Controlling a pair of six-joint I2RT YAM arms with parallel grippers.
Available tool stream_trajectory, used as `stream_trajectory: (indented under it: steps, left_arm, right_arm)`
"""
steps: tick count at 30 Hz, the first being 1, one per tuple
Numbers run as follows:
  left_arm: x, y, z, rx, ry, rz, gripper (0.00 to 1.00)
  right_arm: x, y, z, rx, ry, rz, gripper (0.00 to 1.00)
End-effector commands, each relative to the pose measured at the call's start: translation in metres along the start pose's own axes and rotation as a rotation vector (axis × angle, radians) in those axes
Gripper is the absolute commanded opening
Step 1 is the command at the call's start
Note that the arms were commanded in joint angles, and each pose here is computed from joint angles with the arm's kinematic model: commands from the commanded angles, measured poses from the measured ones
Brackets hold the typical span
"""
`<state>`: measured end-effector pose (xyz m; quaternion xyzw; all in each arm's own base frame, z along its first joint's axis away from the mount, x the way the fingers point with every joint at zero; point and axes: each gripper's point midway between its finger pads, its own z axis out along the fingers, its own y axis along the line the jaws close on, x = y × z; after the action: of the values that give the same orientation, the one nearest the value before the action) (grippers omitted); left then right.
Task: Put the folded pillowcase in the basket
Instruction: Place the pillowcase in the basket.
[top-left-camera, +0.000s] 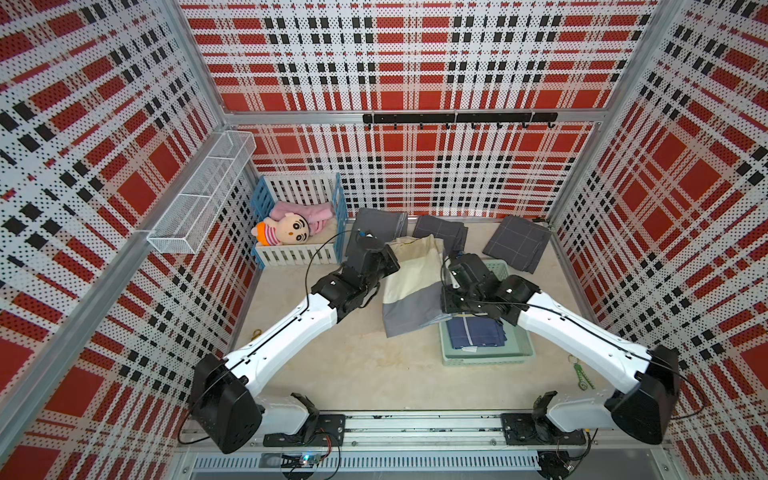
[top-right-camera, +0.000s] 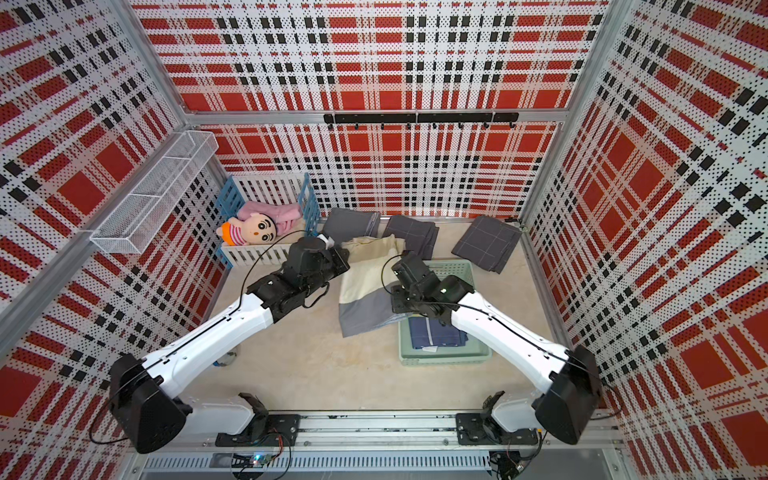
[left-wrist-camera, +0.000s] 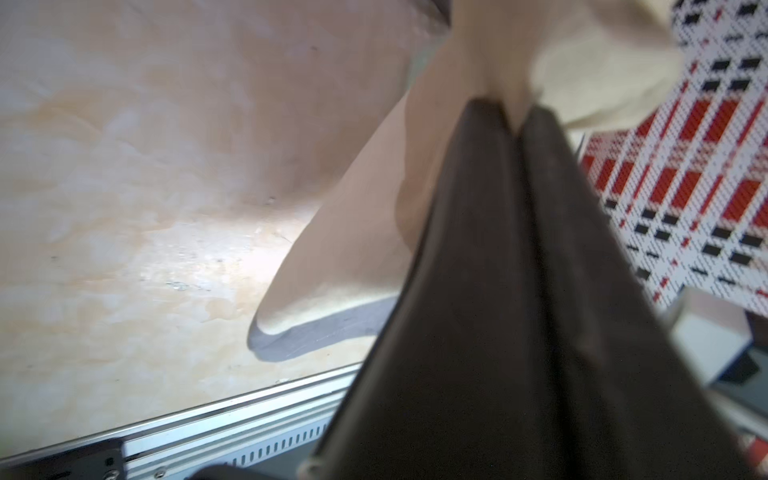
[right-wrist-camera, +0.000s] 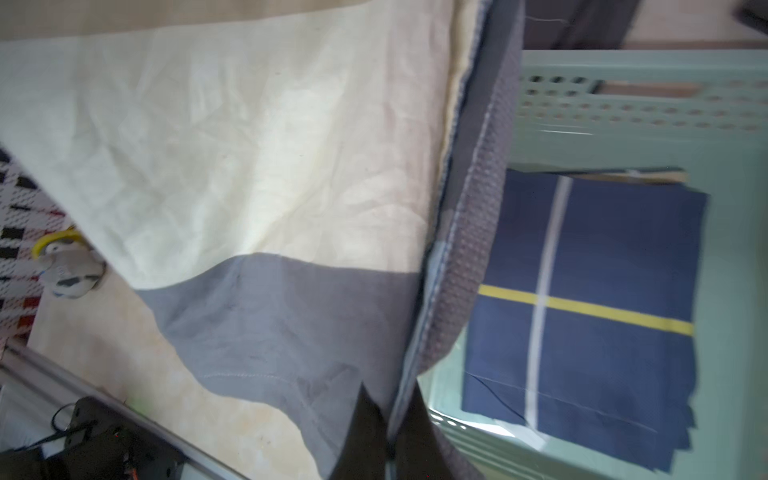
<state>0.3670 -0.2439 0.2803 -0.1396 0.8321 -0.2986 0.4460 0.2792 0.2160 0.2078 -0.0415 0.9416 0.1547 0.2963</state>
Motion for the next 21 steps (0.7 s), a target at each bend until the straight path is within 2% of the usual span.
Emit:
stream_trajectory:
  steps: [1, 6, 12, 18, 21]
  left_arm:
    - [0.026, -0.032, 0.014, 0.046, 0.048, 0.01, 0.0]
    - [0.064, -0.058, 0.042, 0.088, 0.134, 0.029, 0.0]
    - [0.09, -0.081, 0.064, 0.133, 0.207, 0.032, 0.0]
    - [0.121, -0.091, 0.082, 0.145, 0.275, 0.051, 0.0]
    - [0.138, -0.08, 0.099, 0.11, 0.304, 0.067, 0.0]
  right_arm:
    - [0.009, -0.051, -0.016, 0.108, -0.016, 0.098, 0.0]
    - [0.03, -0.097, -0.023, 0.196, 0.01, 0.165, 0.0]
    - [0.038, -0.131, -0.031, 0.267, 0.0, 0.227, 0.0]
    - [0.053, -0.153, -0.021, 0.28, 0.023, 0.293, 0.0]
    - [0.06, -0.162, -0.011, 0.301, 0.042, 0.296, 0.0]
